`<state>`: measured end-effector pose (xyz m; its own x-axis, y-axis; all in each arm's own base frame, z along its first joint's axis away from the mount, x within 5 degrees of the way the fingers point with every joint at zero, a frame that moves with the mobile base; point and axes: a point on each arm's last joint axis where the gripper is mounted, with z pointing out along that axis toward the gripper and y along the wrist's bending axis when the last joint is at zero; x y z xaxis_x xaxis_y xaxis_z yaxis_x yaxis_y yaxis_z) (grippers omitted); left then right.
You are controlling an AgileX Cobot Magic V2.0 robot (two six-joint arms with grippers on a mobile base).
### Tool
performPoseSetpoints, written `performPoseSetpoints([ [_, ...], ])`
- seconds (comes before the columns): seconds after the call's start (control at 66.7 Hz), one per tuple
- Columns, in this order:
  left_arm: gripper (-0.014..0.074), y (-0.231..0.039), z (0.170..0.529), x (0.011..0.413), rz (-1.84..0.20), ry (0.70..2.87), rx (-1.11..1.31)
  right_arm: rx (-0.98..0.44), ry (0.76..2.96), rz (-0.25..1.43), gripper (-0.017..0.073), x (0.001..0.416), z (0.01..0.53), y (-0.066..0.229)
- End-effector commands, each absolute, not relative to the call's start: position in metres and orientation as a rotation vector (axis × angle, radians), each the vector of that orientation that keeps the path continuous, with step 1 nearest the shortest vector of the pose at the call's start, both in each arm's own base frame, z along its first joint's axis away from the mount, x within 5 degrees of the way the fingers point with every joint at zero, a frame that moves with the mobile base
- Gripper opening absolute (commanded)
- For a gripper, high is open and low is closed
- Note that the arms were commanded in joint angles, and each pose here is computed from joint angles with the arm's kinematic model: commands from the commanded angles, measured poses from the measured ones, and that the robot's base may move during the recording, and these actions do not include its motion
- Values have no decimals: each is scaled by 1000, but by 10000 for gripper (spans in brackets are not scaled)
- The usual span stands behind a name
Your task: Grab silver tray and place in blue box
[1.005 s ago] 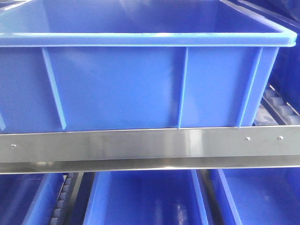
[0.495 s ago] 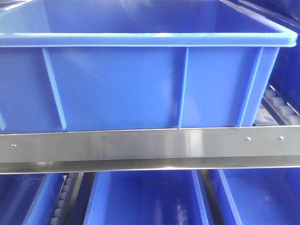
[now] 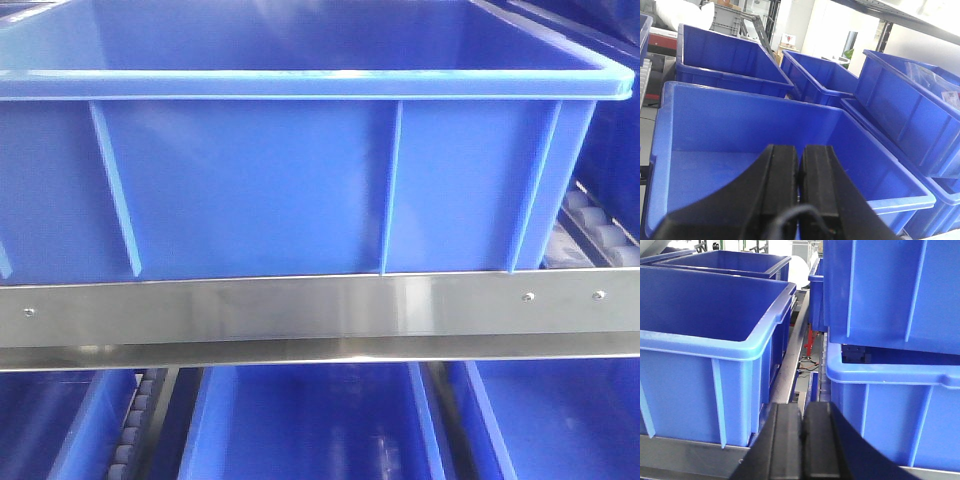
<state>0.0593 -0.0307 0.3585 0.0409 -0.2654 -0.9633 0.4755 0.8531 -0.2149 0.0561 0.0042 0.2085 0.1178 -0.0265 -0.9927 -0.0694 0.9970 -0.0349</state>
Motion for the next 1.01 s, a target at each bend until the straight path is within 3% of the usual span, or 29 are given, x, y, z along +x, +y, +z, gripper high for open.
performPoseSetpoints([
  [0.0,-6,-29,375,56,-589,1304,165,-78,1332,22,54,52,223,4],
  [0.555,-6,-27,365,55,-548,1311,177,-78,1332,22,54,52,223,4],
  [0.72,-6,-12,330,42,-204,1274,195,-78,1332,22,54,52,223,4],
  [0.99,-6,-2,251,46,-31,1366,34,-78,1332,22,54,52,223,4],
])
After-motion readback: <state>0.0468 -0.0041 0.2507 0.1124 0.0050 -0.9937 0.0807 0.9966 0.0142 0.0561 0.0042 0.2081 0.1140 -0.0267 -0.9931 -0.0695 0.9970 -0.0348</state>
